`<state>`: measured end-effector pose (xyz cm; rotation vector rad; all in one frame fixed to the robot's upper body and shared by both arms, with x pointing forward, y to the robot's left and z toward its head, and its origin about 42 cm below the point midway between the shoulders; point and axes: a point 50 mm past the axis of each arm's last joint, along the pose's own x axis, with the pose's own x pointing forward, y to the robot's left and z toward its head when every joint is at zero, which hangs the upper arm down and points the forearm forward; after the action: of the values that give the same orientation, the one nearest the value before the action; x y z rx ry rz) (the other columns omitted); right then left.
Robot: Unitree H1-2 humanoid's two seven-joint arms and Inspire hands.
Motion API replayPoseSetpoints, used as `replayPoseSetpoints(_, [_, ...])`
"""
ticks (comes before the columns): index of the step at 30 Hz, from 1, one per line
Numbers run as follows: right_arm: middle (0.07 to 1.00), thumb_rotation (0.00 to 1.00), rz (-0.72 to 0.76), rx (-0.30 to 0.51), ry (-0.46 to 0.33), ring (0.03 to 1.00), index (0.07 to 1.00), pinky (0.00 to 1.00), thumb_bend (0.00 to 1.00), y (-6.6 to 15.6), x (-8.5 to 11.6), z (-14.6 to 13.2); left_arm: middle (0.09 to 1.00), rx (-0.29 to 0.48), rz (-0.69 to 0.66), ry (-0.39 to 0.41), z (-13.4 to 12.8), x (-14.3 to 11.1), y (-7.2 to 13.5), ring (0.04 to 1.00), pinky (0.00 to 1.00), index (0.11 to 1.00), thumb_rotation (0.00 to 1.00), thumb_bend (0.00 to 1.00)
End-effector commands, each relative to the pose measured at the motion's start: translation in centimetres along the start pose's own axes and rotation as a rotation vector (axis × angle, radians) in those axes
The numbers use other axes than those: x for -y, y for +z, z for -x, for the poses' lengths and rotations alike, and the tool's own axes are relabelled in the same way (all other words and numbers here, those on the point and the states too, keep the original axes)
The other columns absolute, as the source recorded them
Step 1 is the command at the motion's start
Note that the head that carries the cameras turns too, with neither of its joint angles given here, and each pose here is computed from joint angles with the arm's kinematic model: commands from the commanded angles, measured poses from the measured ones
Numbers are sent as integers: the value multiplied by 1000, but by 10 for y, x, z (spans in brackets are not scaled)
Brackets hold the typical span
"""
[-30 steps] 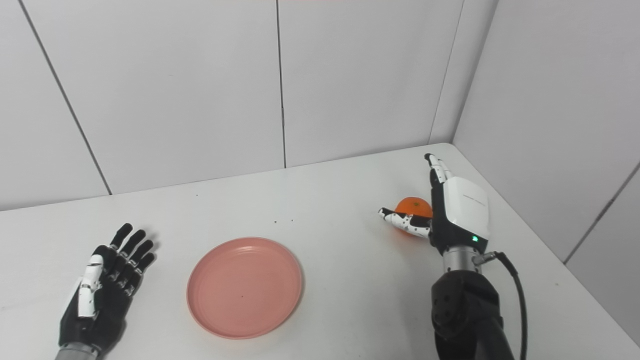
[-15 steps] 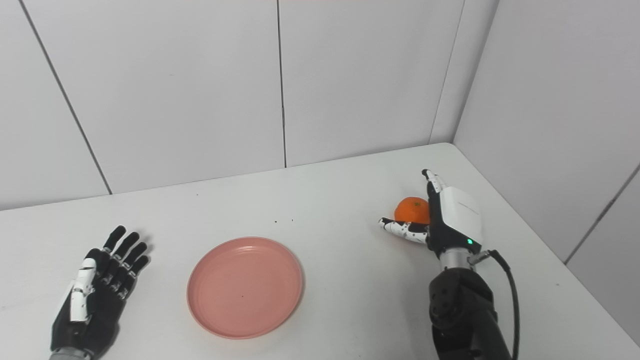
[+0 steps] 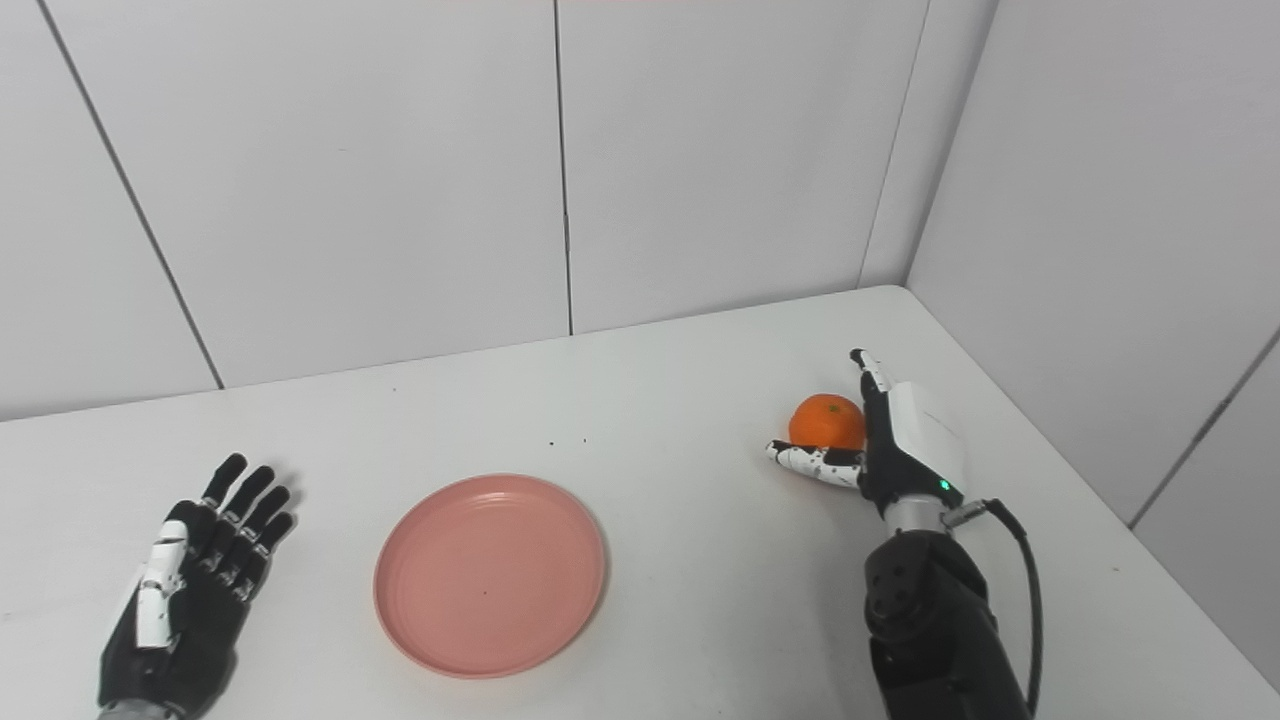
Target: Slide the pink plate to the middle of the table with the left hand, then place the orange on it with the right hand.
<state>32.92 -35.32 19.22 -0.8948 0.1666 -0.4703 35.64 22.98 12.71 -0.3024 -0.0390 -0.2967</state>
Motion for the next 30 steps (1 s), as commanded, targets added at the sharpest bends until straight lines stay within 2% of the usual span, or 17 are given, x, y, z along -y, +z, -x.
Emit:
replayPoseSetpoints(1, [922, 399, 0, 33, -76, 868, 913, 738, 1000, 10, 19, -12, 959, -36, 14, 5, 8, -5, -7, 955, 983, 946, 1000, 310])
replayPoseSetpoints(14, [911, 409, 3, 13, -64, 842, 901, 704, 1000, 7, 22, -23, 954, -38, 9, 2, 9, -5, -5, 952, 978, 940, 1000, 314])
replayPoseSetpoints(30, [908, 447, 31, -18, -7, 869, 895, 757, 1000, 6, 17, -33, 953, -34, 5, 2, 10, -4, -3, 947, 974, 943, 1000, 314])
